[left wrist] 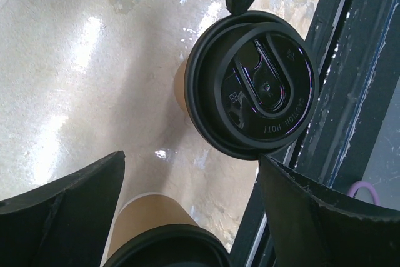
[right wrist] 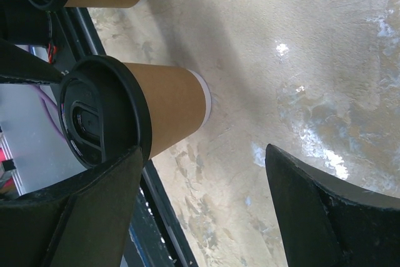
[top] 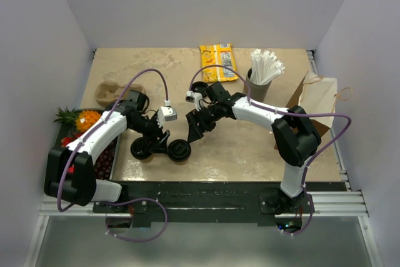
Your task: Pack the takeout coffee
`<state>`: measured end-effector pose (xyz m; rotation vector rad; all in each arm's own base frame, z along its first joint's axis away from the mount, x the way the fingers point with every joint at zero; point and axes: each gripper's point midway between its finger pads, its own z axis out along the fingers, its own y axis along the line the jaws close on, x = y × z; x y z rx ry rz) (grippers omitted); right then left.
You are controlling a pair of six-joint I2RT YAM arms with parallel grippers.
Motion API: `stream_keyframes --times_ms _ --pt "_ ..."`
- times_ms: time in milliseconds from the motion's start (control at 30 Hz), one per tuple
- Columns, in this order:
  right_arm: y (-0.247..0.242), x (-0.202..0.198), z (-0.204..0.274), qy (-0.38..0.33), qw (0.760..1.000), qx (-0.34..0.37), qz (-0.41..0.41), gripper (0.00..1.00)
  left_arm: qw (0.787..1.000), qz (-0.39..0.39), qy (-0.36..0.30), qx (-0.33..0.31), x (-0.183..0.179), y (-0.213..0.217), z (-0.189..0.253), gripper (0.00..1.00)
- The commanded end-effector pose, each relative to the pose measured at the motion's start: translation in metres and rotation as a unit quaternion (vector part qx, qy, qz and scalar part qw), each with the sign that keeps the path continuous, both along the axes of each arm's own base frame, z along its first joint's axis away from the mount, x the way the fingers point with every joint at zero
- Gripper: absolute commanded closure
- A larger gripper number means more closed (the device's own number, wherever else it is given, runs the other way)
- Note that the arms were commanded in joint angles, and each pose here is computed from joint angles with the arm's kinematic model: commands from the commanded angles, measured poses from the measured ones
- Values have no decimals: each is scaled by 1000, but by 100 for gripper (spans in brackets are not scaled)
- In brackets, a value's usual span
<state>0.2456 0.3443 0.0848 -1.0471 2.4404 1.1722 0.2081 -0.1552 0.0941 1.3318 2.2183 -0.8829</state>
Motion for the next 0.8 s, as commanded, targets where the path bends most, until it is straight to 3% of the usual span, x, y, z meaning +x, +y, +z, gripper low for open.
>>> stream_keyframes --times_ms 0,767 --pt "15 2 13 -8 999 27 16 17 1000 4 1 -23 6 -7 3 9" --pt "9 -11 -19 3 1000 -28 4 17 998 41 28 48 18 -9 -30 10"
